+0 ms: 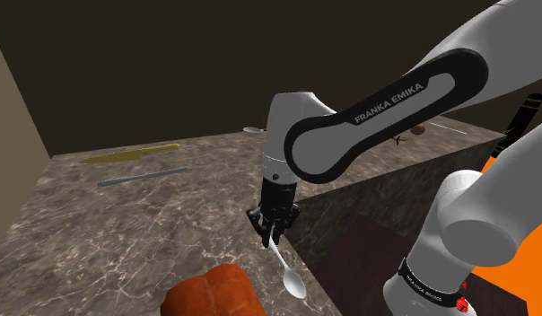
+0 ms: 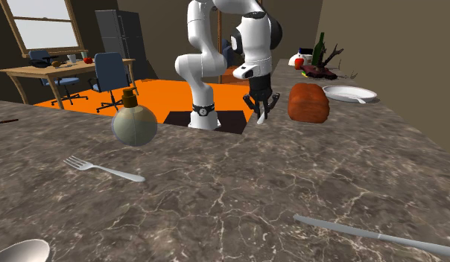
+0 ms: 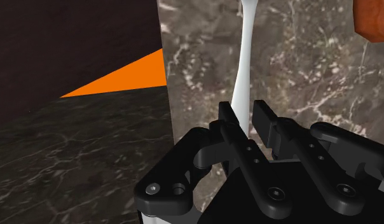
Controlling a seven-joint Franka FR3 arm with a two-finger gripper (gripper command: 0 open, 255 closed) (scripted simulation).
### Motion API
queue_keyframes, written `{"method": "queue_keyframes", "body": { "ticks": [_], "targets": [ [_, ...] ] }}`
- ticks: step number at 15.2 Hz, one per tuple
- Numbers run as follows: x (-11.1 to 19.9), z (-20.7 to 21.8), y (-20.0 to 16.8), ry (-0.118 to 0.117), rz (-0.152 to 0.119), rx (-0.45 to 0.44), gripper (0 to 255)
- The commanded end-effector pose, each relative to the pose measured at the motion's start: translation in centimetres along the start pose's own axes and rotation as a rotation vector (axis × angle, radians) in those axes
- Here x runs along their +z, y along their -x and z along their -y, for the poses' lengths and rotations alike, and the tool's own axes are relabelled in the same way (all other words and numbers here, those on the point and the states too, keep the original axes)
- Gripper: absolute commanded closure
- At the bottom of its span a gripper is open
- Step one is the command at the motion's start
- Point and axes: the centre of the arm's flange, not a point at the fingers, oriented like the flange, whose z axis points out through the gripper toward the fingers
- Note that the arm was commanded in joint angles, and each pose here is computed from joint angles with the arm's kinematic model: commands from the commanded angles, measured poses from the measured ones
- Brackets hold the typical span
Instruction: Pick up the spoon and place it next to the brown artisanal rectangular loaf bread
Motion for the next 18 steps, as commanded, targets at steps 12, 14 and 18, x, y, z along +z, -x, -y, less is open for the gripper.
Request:
{"method": "queue_keyframes", "body": {
  "ticks": [12,14,18],
  "targets": [
    [-5.0,0.0,0.0,0.0,0.0,0.0,0],
    [-5.0,0.0,0.0,0.0,0.0,0.0,0],
    [-5.0,0.0,0.0,0.0,0.0,0.0,0]
  ]
}}
